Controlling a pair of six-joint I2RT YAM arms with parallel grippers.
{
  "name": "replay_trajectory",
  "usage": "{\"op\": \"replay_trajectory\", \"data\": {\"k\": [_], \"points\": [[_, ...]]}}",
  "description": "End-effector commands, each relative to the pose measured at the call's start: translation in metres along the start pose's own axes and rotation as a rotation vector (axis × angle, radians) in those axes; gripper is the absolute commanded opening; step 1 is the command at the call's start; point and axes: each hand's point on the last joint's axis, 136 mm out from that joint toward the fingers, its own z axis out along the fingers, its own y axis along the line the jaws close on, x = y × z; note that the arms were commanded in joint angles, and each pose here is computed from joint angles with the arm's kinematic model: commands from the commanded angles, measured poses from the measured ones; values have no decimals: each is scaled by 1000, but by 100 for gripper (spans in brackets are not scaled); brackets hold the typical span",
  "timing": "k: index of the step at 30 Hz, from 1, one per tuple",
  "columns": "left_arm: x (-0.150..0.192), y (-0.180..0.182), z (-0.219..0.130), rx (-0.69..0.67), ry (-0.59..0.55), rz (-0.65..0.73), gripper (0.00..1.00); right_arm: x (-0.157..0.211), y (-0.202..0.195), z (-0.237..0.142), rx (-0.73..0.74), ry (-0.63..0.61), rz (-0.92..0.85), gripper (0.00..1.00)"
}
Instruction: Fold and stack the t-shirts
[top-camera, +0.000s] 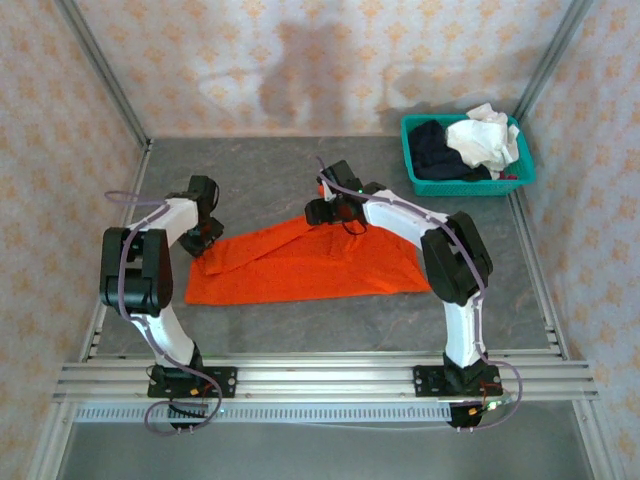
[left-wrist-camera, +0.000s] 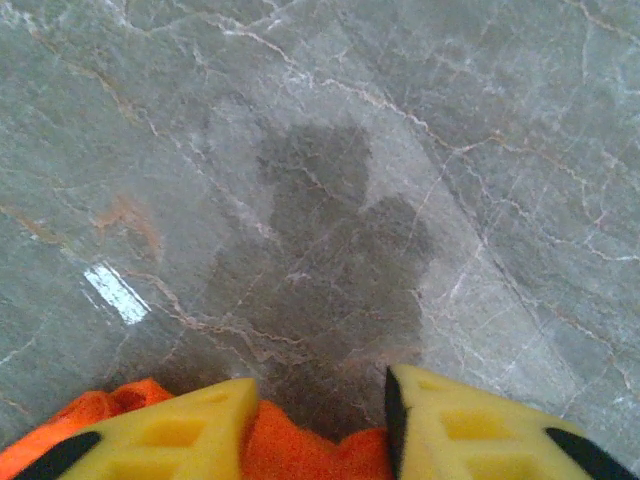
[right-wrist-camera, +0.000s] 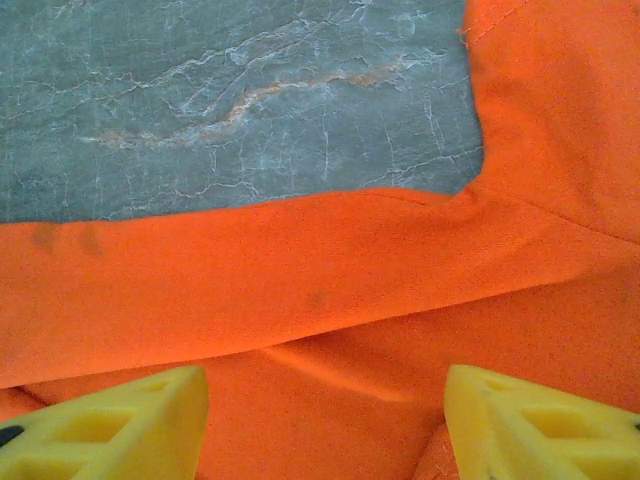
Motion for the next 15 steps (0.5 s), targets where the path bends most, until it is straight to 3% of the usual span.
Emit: {"op": "replay_trajectory", "data": {"k": [1, 9, 15], "points": [[-11, -4, -3, 11, -19, -24, 29, -5, -1, -10, 18, -20, -9, 64], [-17, -6, -14, 28, -39, -2, 4, -9, -8, -9, 48, -38, 15, 64], [-26, -9, -24, 46, -78, 25, 0, -42, -45, -16, 140, -127, 143, 63]]}}
